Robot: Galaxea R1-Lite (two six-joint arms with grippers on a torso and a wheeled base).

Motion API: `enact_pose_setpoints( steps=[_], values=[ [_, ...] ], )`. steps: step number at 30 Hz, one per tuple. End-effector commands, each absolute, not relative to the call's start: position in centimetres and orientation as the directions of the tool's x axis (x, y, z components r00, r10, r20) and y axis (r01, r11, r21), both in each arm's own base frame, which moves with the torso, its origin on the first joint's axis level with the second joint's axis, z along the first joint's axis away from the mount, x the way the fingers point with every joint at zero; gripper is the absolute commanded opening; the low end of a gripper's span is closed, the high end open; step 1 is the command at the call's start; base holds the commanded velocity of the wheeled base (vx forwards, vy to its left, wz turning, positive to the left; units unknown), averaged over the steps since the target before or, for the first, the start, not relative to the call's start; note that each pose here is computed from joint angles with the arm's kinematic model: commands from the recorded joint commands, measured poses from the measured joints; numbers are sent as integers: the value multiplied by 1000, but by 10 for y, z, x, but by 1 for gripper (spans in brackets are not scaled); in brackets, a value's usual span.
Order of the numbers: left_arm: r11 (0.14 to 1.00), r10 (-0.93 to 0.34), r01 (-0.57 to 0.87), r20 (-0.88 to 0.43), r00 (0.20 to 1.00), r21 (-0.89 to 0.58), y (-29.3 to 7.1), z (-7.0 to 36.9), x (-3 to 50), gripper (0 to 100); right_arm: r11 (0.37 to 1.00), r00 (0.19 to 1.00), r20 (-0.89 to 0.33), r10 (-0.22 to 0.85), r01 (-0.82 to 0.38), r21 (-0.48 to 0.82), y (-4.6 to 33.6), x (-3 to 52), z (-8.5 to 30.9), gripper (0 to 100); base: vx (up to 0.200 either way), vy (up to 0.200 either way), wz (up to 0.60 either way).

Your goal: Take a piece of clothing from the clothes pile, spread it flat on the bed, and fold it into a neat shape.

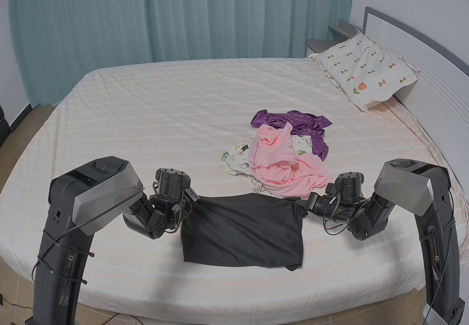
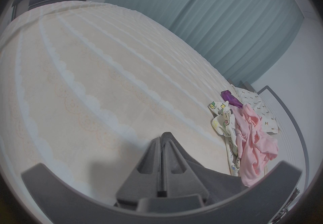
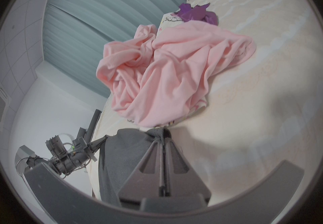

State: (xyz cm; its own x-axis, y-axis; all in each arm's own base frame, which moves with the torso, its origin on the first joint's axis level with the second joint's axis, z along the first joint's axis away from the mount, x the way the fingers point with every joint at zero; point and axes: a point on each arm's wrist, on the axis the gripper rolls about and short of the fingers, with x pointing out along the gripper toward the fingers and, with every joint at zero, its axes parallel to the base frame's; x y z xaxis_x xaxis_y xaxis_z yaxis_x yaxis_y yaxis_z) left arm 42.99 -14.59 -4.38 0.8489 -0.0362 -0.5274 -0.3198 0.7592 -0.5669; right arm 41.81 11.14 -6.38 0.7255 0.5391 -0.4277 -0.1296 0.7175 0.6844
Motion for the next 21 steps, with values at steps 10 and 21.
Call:
enact_pose_setpoints(
  steps=[10,21],
  values=[
    [762,-17,-343,-547,837,-549,-140,-47,426,100,722,740,-421,524,-124,681,111,422,-62,100,0,0,0],
    [762,-63,-334,-577,814,-555,-134,-38,405,100,700,677,-439,591,-159,697,105,390,-39,100,0,0,0]
  ],
)
